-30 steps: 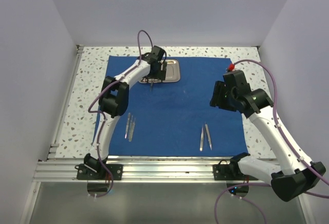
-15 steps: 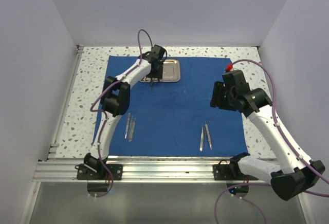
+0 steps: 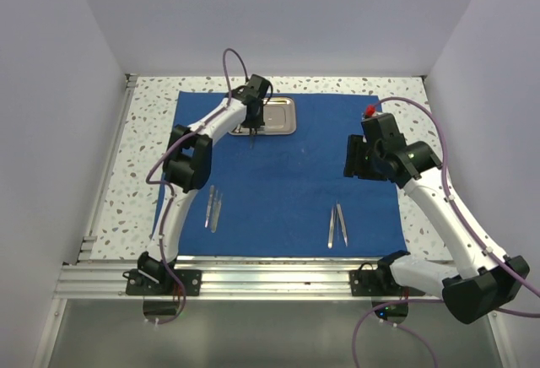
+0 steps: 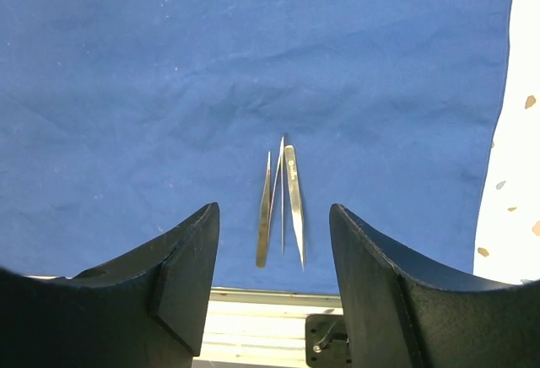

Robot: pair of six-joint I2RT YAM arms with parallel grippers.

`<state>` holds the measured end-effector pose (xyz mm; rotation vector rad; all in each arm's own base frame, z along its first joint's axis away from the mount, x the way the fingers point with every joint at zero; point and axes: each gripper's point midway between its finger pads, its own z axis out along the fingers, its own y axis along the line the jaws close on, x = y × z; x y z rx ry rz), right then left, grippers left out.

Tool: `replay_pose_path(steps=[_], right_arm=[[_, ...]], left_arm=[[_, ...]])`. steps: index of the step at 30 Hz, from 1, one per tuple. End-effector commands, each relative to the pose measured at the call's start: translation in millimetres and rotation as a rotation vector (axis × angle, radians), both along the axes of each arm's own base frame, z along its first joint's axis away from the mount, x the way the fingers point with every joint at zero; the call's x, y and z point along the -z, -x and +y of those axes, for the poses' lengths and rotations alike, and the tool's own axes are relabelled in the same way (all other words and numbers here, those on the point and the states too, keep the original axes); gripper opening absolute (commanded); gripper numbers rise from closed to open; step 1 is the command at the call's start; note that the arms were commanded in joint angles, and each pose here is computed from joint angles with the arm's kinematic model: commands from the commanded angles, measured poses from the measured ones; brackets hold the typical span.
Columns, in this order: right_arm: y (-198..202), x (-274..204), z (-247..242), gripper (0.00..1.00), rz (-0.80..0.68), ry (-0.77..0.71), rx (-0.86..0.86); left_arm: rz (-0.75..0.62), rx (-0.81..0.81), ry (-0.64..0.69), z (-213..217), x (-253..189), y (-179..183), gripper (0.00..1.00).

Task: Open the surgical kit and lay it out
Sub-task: Pick up the medical item from the container, then place the medical item in the surgical kit.

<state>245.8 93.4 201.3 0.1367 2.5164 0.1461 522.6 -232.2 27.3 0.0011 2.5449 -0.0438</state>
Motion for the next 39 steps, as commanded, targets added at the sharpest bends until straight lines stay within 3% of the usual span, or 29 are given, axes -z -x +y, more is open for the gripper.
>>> replay_pose_path(steps=[1, 5, 10, 13, 17, 21, 24, 31, 32, 33, 35, 36, 39], right_arm=[[-5, -13, 7, 0.58, -0.04, -0.026, -0.042], [-7, -12, 11, 0.58, -0.05, -0.052, -0.05], [-12, -15, 19, 0.58, -0.071, -0.082, -0.069], [-15, -17, 22, 0.58, -0.077, -0.098, -0.066], [-17, -26, 25, 0.58, -0.1, -0.123, -0.065], [-14, -24, 20, 0.58, -0.086, -0.087, -0.064], [-10, -19, 22, 0.58, -0.066, -0.066, -0.083], [-8, -8, 31, 0.58, -0.025, -0.058, -0.111], [-8, -8, 32, 0.58, -0.027, -0.057, -0.114], [-10, -7, 31, 0.57, -0.023, -0.051, -0.113], [-13, -11, 30, 0.57, -0.035, -0.041, -0.108], [-14, -11, 29, 0.57, -0.038, -0.031, -0.107], [-19, -17, 24, 0.58, -0.064, -0.005, -0.098]], left_arm=[[0.001, -0.014, 0.024, -2, -18, 0, 0.0], [-0.113, 0.009, 0.101, -13, -89, -16, 0.0], [-0.119, -0.015, 0.134, -7, -125, 9, 0.0], [-0.067, -0.018, 0.135, -3, -122, 50, 0.0], [0.026, -0.032, 0.139, -1, -96, 139, 0.0], [0.079, 0.001, 0.189, -31, -70, 213, 0.0], [0.094, -0.017, 0.196, -44, -54, 243, 0.0], [0.099, -0.055, 0.2, -59, -41, 255, 0.0], [0.111, -0.052, 0.203, -61, -38, 256, 0.04], [0.119, -0.051, 0.2, -62, -37, 257, 0.26], [0.119, -0.038, 0.212, -66, -45, 256, 0.54], [0.115, -0.035, 0.21, -67, -50, 254, 0.75], [0.082, -0.006, 0.185, -69, -79, 241, 0.8]])
